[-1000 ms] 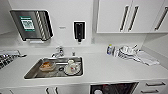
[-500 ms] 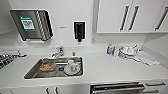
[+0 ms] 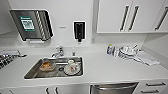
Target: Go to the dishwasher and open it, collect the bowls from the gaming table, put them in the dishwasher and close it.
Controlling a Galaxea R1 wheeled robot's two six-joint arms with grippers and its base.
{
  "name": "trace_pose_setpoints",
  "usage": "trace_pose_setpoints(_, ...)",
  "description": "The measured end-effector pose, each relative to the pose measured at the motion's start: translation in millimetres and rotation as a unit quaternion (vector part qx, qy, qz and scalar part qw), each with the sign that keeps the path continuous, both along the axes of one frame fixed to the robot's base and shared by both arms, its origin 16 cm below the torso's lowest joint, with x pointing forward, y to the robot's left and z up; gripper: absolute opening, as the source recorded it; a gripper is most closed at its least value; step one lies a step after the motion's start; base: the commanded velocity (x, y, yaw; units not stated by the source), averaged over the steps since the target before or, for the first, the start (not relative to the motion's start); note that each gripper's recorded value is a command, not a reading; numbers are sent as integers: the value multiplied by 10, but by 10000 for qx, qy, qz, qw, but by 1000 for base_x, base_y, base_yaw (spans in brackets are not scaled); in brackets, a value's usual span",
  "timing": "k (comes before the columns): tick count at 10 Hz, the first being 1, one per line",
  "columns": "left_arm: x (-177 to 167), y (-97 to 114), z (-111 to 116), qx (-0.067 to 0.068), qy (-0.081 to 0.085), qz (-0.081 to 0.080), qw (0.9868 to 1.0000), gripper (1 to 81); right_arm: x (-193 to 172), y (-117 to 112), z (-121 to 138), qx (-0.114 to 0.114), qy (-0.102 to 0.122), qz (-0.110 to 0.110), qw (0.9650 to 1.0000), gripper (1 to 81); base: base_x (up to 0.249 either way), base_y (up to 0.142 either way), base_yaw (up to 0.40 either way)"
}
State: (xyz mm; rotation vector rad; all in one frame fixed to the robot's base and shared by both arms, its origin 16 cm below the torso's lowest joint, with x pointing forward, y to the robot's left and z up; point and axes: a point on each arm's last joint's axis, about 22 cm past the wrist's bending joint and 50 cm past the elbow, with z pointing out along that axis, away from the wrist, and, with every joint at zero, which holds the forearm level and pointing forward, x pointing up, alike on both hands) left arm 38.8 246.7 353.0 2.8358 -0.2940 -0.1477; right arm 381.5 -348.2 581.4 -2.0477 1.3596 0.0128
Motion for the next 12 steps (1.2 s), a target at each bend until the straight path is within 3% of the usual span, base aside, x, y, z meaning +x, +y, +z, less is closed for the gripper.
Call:
trace_pose_setpoints(2,8,-19,-4,-6,-16,1,10000,811,-109,75,-336,-324,-163,477,9982,811,0,0,0)
trace_pose_setpoints(4,9,-97,-4,-56,-31,-21,10000,811,-477,240,-881,-718,-204,1145,9906,811,0,0,0)
trace_pose_setpoints(5,13,-111,-7,-59,-37,-22,10000,811,-755,295,-1142,-919,-178,1496,9843,811,0,0,0)
trace_pose_setpoints(6,12,-110,-11,-48,-42,-21,10000,811,-1007,350,-1357,-1110,-192,1871,9758,811,0,0,0)
trace_pose_setpoints(8,21,-25,-38,83,-59,-36,9999,811,-1456,626,-1665,-1321,-335,2647,9546,811,0,0,0)
trace_pose_setpoints(9,31,1,-52,140,-84,-35,9999,811,-1805,829,-1776,-1323,-327,2938,9461,811,0,0,0)
trace_pose_setpoints(11,141,-46,-85,196,-200,-25,9996,811,-2389,1032,-1916,-1482,-270,3253,9335,811,0,0,0)
trace_pose_setpoints(12,246,-88,-102,212,-274,-20,9994,811,-2519,1036,-1976,-1705,-291,3334,9268,811,0,0,0)
